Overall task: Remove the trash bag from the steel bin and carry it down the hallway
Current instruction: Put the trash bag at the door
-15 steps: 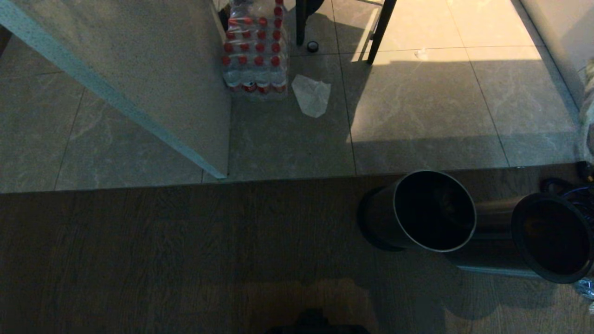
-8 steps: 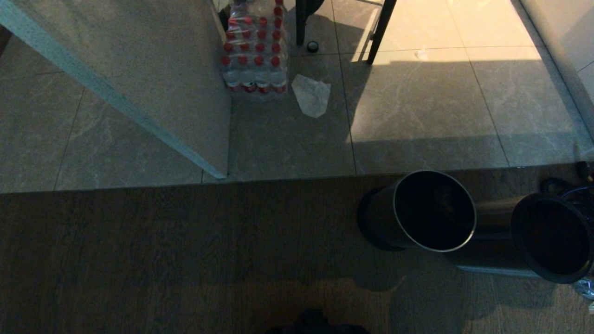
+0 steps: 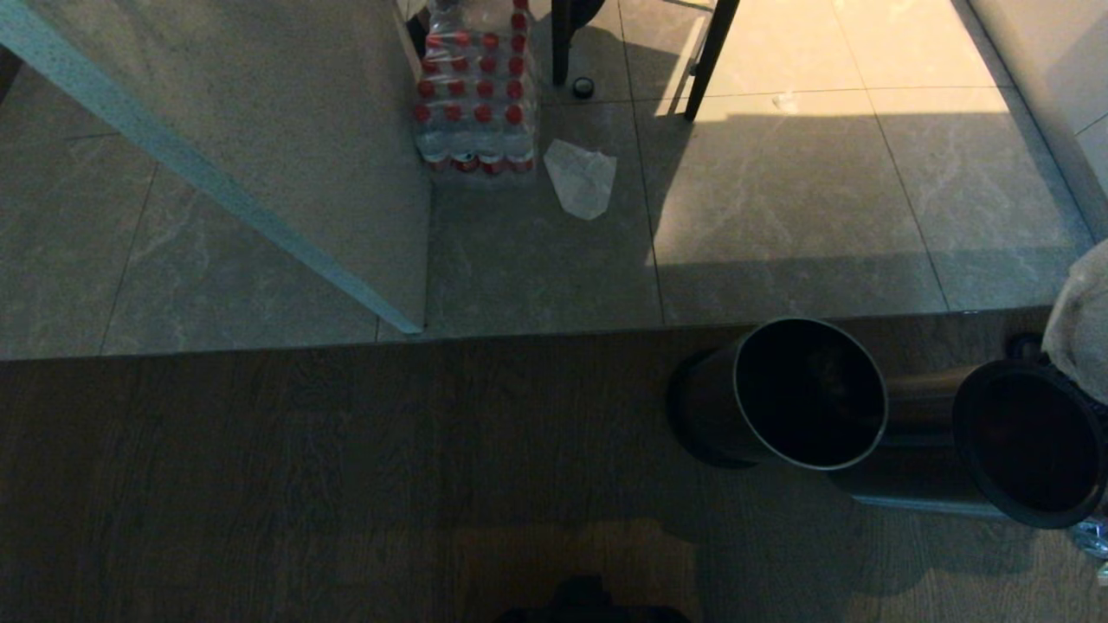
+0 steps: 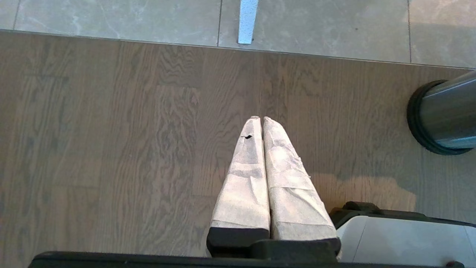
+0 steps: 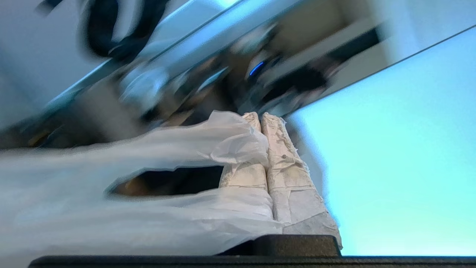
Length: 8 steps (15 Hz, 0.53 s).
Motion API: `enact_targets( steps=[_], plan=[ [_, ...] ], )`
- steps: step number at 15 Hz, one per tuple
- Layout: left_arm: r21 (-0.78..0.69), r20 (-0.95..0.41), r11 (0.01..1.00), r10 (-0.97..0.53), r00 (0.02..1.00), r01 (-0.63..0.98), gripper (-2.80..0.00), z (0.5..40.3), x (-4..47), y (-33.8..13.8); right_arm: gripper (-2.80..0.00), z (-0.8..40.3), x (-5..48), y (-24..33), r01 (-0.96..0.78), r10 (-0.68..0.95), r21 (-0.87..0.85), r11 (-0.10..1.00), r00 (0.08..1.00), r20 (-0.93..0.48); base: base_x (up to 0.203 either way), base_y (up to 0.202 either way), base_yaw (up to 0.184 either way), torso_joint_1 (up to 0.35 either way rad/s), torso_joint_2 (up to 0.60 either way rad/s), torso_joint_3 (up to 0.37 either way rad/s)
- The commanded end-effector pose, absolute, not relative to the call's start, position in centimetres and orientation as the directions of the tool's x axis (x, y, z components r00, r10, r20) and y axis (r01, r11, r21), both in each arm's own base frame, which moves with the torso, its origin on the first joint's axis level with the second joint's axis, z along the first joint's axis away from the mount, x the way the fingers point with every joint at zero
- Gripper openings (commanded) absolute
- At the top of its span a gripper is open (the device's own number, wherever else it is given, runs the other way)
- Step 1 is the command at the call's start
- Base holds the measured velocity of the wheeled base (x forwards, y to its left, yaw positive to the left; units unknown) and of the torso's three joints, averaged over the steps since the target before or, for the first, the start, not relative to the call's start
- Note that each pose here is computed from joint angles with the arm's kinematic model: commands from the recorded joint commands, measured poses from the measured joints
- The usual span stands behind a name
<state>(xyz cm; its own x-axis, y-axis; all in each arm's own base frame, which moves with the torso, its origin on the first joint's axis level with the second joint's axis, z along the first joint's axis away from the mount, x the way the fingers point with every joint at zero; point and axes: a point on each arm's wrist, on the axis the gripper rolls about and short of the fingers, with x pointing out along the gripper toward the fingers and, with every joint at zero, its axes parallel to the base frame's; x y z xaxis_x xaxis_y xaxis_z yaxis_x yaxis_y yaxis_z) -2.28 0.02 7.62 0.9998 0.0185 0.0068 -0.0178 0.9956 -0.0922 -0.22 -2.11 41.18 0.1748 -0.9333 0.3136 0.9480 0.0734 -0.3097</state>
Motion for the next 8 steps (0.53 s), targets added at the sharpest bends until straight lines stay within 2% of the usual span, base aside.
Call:
enact_targets(
  steps=[1,2,4,5,6,8],
  plan=[
    [-0.093,0.008,0.995,0.021,1.000,-0.021,-2.80,7.6,-2.3,0.0,-2.80,39.7,-2.1,-1.6,0.962,-0.865,-0.263,0.074,0.193,0.462,0.000,0.000,0.000,0.000,0.00,0.000],
    [-0.092,0.008,0.996,0.020,1.000,-0.019,-2.80,7.6,-2.3,0.0,-2.80,38.9,-2.1,-1.2,0.931,-0.799,-0.324,0.168,0.321,0.508,0.000,0.000,0.000,0.000,0.00,0.000],
    [-0.092,0.008,0.996,0.020,1.000,-0.019,-2.80,7.6,-2.3,0.0,-2.80,36.2,-2.6,0.0,0.712,-0.553,-0.463,0.527,0.701,0.449,0.000,0.000,0.000,0.000,0.00,0.000],
    [-0.092,0.006,0.996,0.020,1.000,-0.019,-2.80,7.6,-2.3,0.0,-2.80,35.1,-3.6,0.9,0.570,-0.407,-0.444,0.691,0.815,0.413,0.000,0.000,0.000,0.000,0.00,0.000],
    [-0.093,0.008,0.995,0.021,1.000,-0.020,-2.80,7.6,-2.3,0.0,-2.80,33.5,-4.8,1.6,0.444,-0.291,-0.409,0.797,0.877,0.383,0.000,0.000,0.000,0.000,0.00,0.000],
    [-0.093,0.007,0.995,0.020,1.000,-0.020,-2.80,7.6,-2.3,0.0,-2.80,29.8,-6.0,2.2,0.273,-0.149,-0.394,0.878,0.936,0.318,0.000,0.000,0.000,0.000,0.00,0.000]
  ],
)
